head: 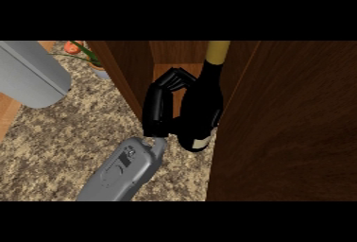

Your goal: Pick up the wine, place it into the cabinet and close the cabinet

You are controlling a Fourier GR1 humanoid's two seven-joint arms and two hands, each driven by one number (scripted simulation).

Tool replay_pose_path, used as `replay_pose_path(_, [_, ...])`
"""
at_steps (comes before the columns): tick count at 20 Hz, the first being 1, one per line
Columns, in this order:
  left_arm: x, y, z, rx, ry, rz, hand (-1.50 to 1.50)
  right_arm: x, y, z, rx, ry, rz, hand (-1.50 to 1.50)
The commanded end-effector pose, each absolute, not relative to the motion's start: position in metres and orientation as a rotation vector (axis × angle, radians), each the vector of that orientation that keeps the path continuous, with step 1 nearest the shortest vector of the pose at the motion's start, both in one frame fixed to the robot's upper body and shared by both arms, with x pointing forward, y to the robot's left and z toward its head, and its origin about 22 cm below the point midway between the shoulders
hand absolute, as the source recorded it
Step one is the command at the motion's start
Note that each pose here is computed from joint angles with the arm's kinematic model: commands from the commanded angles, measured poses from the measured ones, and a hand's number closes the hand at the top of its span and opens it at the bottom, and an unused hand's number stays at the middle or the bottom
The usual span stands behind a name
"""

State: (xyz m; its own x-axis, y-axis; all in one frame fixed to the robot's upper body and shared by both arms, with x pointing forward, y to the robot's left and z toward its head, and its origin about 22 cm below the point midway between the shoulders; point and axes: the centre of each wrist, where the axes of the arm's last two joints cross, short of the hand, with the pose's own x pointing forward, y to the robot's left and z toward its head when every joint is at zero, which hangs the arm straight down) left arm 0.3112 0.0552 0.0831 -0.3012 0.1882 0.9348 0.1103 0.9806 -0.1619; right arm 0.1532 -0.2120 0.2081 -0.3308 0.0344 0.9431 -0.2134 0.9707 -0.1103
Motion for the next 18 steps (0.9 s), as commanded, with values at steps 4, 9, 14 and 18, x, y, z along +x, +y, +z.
replay_pose_path(4, [0.310, 0.068, 0.045, -0.124, -1.907, 0.007, 1.50, 0.130, -0.223, 0.216, 0.173, -1.917, 0.260, -1.50])
replay_pose_path(9, [0.333, 0.075, 0.041, -0.050, -1.923, -0.002, 1.50, 0.134, -0.210, 0.214, 0.168, -1.935, 0.229, -1.50])
replay_pose_path(14, [0.335, 0.077, 0.045, -0.045, -1.935, 0.066, 1.50, 0.129, -0.212, 0.215, 0.184, -1.937, 0.250, -1.50])
replay_pose_path(18, [0.348, 0.077, 0.041, -0.033, -1.922, 0.091, 1.50, 0.118, -0.213, 0.215, 0.166, -1.924, 0.245, -1.50])
